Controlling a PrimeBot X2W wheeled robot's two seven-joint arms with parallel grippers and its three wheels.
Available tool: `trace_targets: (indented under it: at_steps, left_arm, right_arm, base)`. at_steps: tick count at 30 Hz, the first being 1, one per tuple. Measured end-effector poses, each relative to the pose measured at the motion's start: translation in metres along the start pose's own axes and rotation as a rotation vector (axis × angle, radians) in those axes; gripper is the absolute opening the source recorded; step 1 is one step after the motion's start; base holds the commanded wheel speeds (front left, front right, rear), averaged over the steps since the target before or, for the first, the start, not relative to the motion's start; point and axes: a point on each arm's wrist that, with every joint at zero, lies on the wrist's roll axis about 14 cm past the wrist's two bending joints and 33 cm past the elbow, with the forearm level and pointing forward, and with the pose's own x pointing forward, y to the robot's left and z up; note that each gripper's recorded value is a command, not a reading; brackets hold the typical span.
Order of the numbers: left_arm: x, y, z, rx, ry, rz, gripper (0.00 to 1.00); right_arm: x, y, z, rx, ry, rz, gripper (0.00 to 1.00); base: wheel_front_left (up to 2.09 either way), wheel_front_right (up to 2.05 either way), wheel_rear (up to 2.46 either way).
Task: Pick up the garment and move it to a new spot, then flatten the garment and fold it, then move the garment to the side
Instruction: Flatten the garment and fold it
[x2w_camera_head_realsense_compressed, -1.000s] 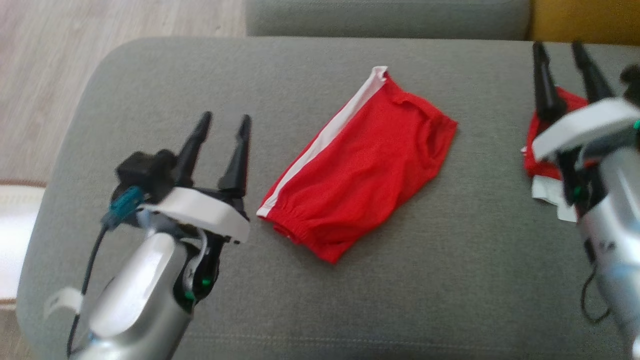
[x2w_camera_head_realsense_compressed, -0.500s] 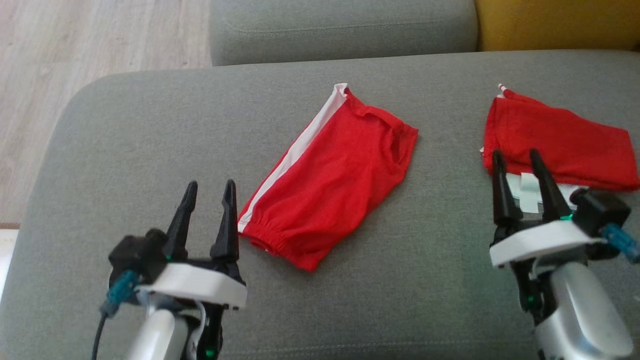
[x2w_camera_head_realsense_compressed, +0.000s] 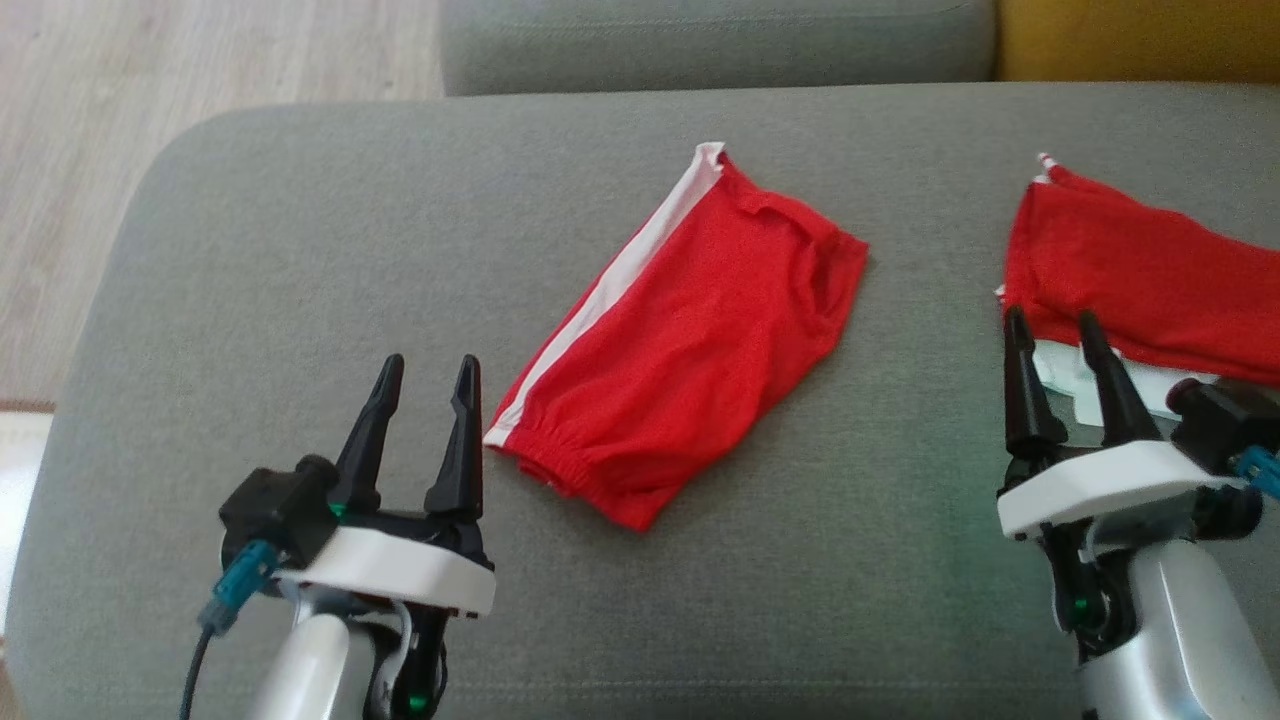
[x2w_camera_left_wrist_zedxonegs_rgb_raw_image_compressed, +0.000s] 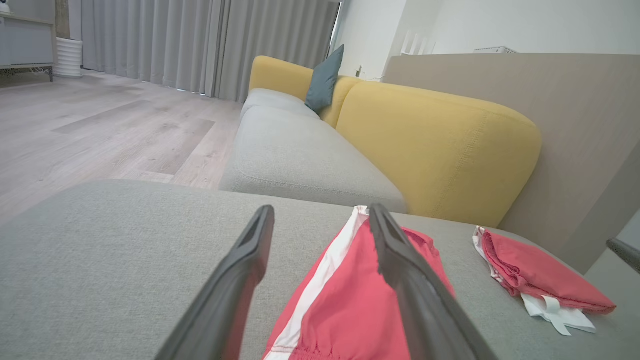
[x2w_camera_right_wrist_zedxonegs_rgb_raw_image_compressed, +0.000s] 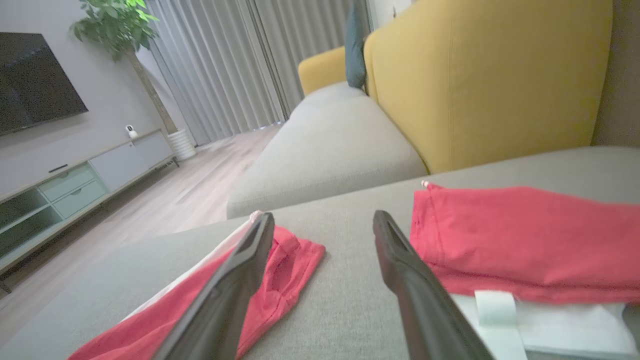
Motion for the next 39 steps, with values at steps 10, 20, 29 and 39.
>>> trace_targets:
  at_steps: [10, 20, 29, 39]
  left_arm:
    - [-0.006, 0.030, -0.012, 0.003, 0.039, 0.075, 1.00]
    - [-0.010, 0.060, -0.018, -0.001, 0.061, 0.166, 1.00]
    - [-0.005, 0.074, -0.020, 0.025, 0.074, 0.196, 1.00]
    - [-0.003, 0.077, -0.024, 0.034, 0.087, 0.201, 1.00]
  right_arm:
    - [0.028, 0.007, -0.074, 0.267, 0.311, -0.013, 1.00]
    - [0.088, 0.036, -0.119, 0.400, 0.510, 0.009, 1.00]
    - [0.130, 0.049, -0.135, 0.464, 0.579, 0.006, 1.00]
    - [0.145, 0.060, -0.143, 0.445, 0.611, 0.031, 1.00]
  base:
    - [0.00, 0.00, 0.00]
    - [0.00, 0.00, 0.00]
    - [0.00, 0.00, 0.00]
    - [0.00, 0.00, 0.00]
